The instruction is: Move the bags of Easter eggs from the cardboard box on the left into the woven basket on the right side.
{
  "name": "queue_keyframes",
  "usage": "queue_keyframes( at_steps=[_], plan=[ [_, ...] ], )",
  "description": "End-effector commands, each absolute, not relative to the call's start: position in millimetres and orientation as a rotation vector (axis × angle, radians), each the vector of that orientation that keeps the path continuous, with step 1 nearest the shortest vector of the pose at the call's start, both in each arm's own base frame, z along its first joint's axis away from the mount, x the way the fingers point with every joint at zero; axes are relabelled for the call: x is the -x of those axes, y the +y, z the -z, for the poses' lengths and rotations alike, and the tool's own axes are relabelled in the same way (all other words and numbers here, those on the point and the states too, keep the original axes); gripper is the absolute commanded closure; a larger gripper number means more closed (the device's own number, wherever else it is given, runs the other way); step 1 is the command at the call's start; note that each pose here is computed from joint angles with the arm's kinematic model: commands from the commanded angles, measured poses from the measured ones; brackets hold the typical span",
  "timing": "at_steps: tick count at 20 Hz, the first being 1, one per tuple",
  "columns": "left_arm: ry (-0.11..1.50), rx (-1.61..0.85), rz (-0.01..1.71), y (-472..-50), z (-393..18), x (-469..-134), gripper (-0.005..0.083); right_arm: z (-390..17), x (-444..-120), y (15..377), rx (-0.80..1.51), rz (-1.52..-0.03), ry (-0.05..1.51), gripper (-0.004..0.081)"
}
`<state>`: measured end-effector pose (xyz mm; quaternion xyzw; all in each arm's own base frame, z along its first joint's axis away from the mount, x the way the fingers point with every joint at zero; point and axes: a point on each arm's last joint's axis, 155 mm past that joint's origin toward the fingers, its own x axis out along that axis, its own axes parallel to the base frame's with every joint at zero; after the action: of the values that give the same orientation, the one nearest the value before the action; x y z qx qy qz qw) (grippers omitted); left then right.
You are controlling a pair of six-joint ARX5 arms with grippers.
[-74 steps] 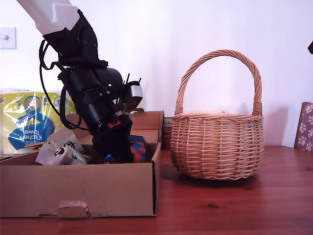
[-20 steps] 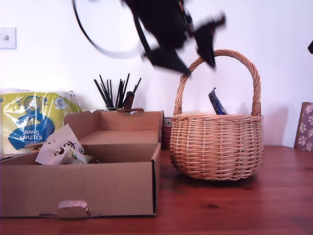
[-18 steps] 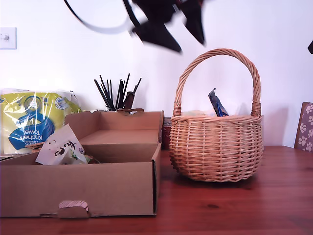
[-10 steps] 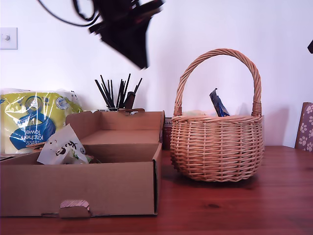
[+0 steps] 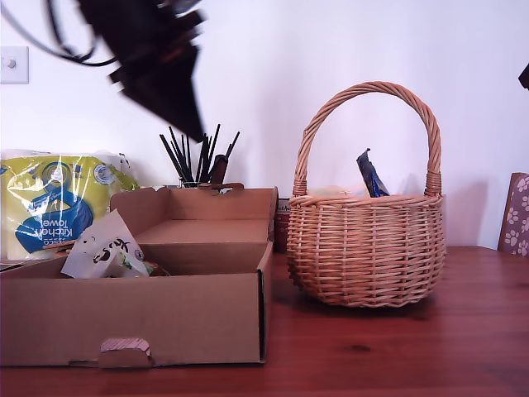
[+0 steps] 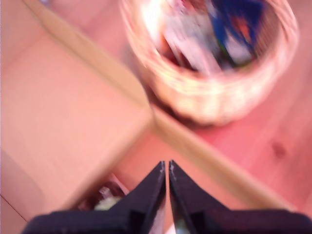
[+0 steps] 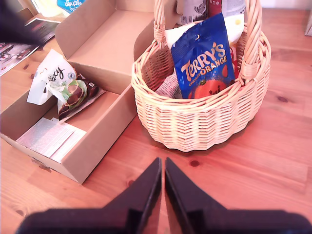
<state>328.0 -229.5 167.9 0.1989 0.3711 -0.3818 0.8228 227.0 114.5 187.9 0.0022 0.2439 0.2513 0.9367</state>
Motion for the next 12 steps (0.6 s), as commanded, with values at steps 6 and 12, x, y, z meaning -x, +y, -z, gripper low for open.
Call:
queue_keyframes(
  at_steps=[6, 12],
  plan=[
    [0.738, -0.455, 0.877, -168, -139, -288, 0.0737, -191, -227, 115, -0.006, -0.516, 0.490, 0.0782],
    [0.635, -0.674, 1.017, -195, -113, -305, 0.0048, -191, -227, 115, -0.006, -0.516, 0.490, 0.0782]
  ],
)
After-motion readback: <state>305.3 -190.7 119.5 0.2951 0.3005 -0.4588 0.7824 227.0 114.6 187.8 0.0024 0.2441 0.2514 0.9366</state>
